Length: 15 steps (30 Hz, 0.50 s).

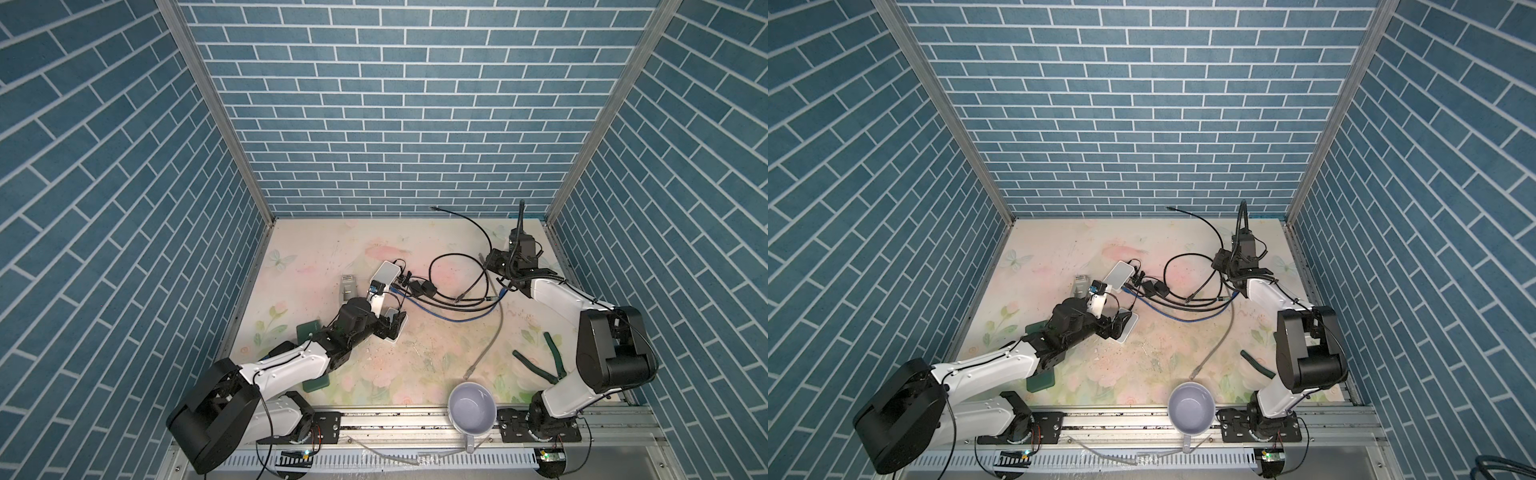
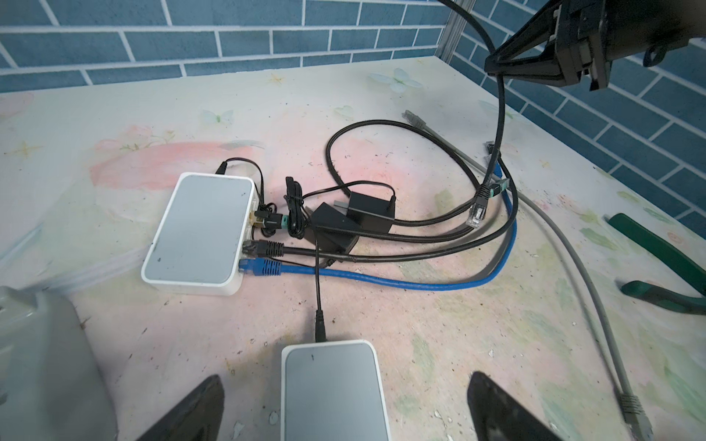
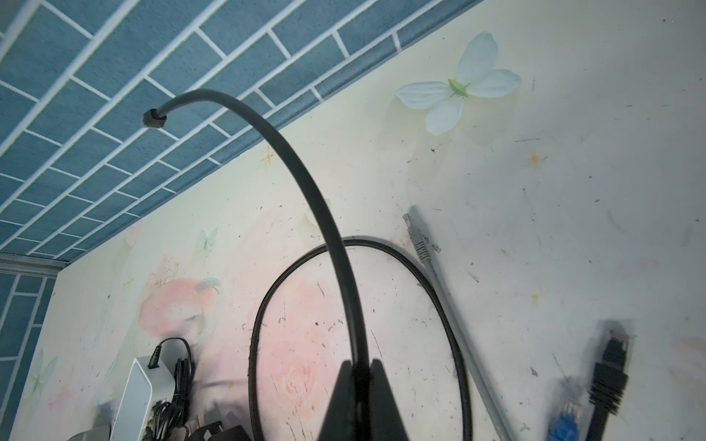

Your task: Insert the plug into the switch port

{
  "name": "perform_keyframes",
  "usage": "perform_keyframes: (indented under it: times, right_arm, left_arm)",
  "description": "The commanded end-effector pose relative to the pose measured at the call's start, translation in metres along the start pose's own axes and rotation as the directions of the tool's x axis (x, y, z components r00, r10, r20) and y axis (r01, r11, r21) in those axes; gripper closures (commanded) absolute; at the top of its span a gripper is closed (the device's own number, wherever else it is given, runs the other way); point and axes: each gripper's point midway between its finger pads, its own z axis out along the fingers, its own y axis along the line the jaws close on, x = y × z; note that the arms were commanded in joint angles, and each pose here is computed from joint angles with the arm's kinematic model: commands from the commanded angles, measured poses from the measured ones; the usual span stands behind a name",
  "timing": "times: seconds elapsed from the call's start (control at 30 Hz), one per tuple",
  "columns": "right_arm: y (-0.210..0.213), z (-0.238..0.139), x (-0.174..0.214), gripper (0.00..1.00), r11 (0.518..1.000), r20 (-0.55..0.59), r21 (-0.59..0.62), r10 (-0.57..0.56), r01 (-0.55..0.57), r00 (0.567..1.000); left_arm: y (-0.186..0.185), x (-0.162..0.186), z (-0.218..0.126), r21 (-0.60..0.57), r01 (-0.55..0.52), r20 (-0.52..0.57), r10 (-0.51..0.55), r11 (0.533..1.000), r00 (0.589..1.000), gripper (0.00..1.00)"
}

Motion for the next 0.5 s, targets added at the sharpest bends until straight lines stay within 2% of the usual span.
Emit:
perform_keyframes:
  times: [0.0,0.13,0.3,0.47]
  right_arm:
    - [-0.003,-0.006,-0.002,1.0,1.0,0.018,0.006,0.017,-0.017,1.0]
    - [-0.004,-0.011,0.003,1.0,1.0,0.006,0.01,0.021,-0.021,1.0]
    - [-0.001,-0.021,0.011,1.0,1.0,-0.022,-0.012,0.024,-0.024,0.999]
    - [0.002,-0.032,0.016,1.0,0.999,-0.03,-0.033,0.037,-0.038,0.999]
  left_arm:
    - [-0.012,-0.022,0.01,0.035,-0.061,0.014,0.06,0.998,0.998,0.01]
    - [-0.033,-0.022,0.034,0.074,-0.177,-0.029,0.18,0.981,0.983,0.0]
    - [-0.073,-0.013,0.069,0.152,-0.364,-0.053,0.375,0.919,0.926,0.0]
    - [-0.099,-0.014,0.094,0.222,-0.406,-0.045,0.425,0.887,0.904,0.0]
